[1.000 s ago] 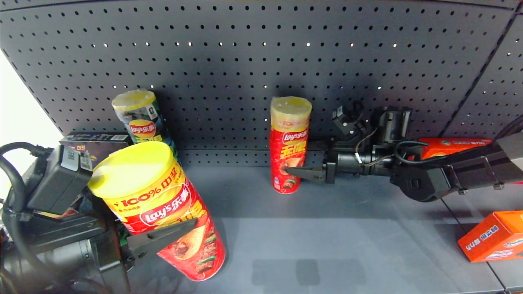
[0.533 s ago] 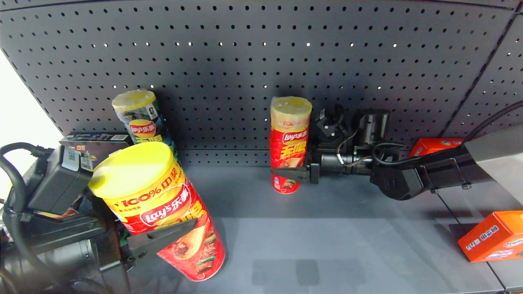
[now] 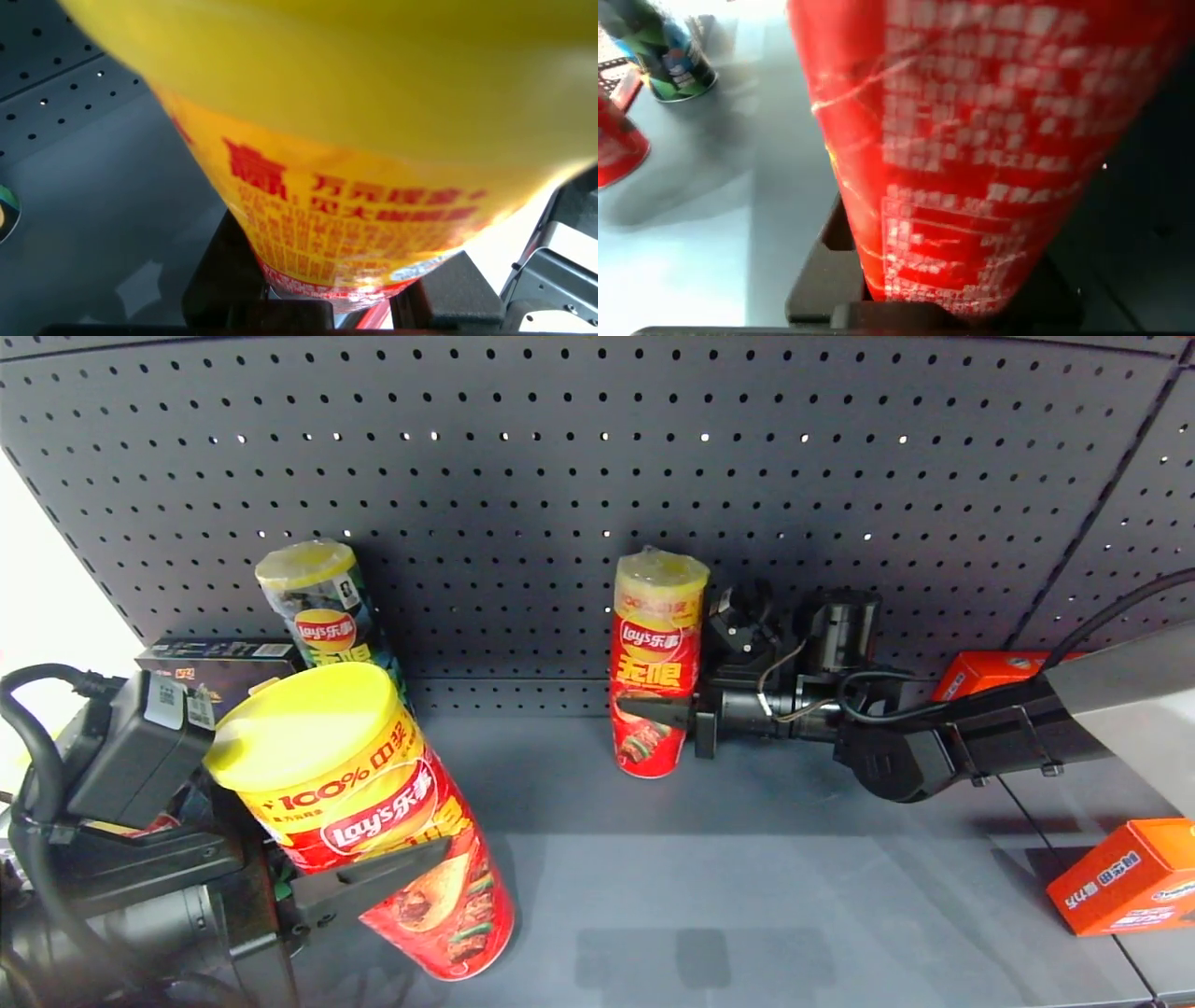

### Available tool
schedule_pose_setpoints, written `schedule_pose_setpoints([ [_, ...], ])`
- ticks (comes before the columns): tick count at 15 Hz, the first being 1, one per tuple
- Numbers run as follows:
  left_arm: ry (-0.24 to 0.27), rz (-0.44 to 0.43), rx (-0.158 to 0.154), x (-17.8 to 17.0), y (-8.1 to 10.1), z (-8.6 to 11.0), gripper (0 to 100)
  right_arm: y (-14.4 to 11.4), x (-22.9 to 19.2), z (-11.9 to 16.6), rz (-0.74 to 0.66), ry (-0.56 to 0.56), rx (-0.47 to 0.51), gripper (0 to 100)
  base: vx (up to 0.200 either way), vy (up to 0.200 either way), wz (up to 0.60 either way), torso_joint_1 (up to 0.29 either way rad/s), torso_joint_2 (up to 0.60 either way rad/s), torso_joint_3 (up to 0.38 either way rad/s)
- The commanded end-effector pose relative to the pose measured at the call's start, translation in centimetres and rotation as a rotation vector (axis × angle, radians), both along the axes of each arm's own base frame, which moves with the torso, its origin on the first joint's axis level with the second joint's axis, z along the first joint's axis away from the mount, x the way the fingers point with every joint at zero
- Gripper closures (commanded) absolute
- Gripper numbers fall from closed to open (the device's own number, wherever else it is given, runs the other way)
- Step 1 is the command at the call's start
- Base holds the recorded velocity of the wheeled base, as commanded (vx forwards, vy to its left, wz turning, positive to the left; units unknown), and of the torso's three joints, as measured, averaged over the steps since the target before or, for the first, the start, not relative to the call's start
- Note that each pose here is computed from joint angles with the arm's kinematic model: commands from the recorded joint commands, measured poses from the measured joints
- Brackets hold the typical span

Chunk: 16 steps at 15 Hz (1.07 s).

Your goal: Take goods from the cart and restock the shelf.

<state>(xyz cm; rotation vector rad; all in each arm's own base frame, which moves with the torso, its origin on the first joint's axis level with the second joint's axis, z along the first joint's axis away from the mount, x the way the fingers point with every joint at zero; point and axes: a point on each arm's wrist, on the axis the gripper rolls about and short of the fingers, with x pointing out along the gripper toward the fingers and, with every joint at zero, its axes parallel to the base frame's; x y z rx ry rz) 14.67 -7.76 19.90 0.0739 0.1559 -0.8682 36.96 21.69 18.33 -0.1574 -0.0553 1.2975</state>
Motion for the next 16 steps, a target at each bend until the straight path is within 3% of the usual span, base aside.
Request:
schedule_pose_setpoints([
  [1, 0.0, 0.0, 0.0, 0.0, 0.0, 0.0, 100, -0.7, -1.8, 1.8, 0.004, -0.02, 0.012, 100, 0.0, 0.0, 0.0, 0.0, 0.0, 0.0],
  [8, -0.006, 0.0, -0.001, 0.0, 0.0, 0.1, 100, -3.3, -10.0, 3.9, 0.038, -0.026, 0.013, 100, 0.0, 0.0, 0.0, 0.0, 0.0, 0.0],
  [16, -0.006, 0.0, -0.002, 0.1, -0.1, 0.2, 100, -3.1, -16.1, 0.3, 0.041, 0.001, -0.01, 100, 0.0, 0.0, 0.0, 0.0, 0.0, 0.0],
])
